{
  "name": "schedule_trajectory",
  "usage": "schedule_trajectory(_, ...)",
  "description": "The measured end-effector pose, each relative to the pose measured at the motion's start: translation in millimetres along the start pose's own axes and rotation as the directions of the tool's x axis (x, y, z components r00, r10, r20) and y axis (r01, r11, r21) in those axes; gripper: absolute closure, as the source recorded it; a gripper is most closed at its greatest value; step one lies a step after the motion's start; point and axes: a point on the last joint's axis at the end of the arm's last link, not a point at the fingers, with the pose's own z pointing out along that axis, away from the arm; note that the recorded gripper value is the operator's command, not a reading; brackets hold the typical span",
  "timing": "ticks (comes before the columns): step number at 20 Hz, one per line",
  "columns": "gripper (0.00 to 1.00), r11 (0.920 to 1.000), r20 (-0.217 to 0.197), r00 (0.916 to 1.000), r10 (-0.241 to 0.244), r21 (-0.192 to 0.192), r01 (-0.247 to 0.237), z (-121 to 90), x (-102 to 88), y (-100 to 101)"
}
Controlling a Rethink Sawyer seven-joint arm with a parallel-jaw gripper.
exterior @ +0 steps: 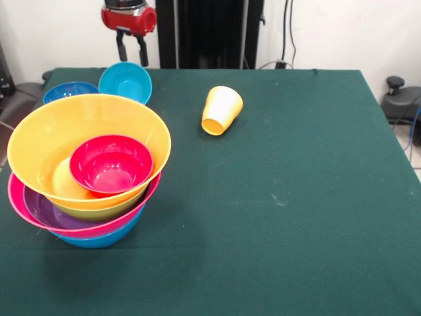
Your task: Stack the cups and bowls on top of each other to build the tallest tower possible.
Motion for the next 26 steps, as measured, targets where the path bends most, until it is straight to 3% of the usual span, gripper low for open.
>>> schedule_trajectory(17, 0.0, 0.9996, 0.016, 0.9995, -0.027, -0.008, 0.028, -2.9, -5.8, 11.6)
schedule_trajectory(26, 0.0, 0.9996, 0.038, 0.9989, -0.028, -0.007, 0.029, -22.3, -31.0, 30.0)
